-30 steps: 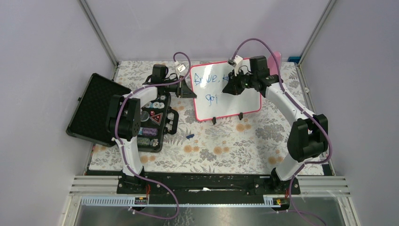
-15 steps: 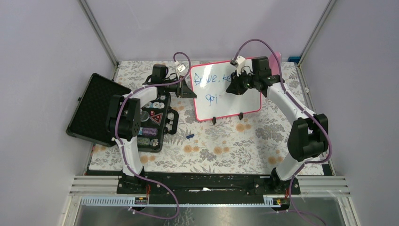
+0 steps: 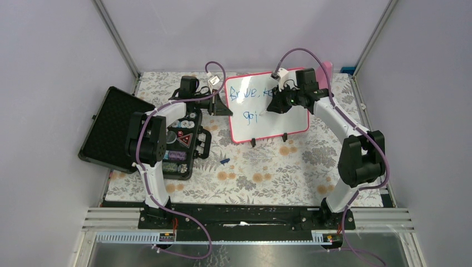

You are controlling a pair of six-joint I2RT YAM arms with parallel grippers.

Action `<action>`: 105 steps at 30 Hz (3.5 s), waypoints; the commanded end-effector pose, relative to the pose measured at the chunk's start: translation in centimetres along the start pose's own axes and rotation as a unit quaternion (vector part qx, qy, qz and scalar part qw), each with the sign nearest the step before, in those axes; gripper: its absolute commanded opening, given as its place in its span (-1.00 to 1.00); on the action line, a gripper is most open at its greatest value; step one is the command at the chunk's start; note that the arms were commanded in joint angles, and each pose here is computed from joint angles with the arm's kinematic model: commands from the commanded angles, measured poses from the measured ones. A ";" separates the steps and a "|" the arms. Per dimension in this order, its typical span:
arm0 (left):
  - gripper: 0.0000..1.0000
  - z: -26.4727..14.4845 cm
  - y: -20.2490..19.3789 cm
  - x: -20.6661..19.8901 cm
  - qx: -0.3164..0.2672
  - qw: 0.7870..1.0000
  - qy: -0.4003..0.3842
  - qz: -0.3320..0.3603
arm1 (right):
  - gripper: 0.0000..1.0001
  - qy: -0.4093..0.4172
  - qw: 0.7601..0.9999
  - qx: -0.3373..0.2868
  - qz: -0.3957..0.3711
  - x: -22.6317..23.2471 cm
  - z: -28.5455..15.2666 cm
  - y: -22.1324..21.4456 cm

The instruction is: Write a sentence on the whiteboard

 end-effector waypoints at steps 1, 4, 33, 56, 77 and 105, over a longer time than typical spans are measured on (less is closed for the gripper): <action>-1.00 -0.3 1.9 -0.9 -0.010 0.999 -0.014 0.042 | -1.00 0.001 1.000 -0.014 -0.012 -0.3 0.3 0.9; -1.00 -0.3 1.9 -0.8 -0.011 0.999 -0.013 0.042 | -1.00 0.001 1.000 -0.015 -0.011 -0.4 0.4 0.9; -1.00 -0.3 1.8 -0.7 -0.010 0.999 -0.012 0.043 | -1.00 0.010 1.000 0.010 -0.002 0.4 0.9 -1.9; -1.00 -0.3 1.7 -0.8 -0.010 0.999 -0.013 0.044 | -1.00 -0.003 1.000 -0.025 -0.016 -0.1 0.0 1.7; -1.00 -0.3 1.8 -0.7 -0.011 0.999 -0.012 0.042 | -1.00 -0.032 0.999 -0.022 -0.010 -1.8 -1.3 0.8; -1.00 -0.1 1.9 -0.5 -0.010 0.999 -0.011 0.039 | -1.00 0.011 1.000 0.010 0.005 -0.3 -0.1 -2.2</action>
Point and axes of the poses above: each gripper's point midway between its finger pads, its own z axis out along the fingers, its own x axis along the line the jaws close on, y = z × x, the point moved 5 cm from there along -z, back along the fingers, and after that the axes turned 6 degrees about -z, right-handed, at the moved point
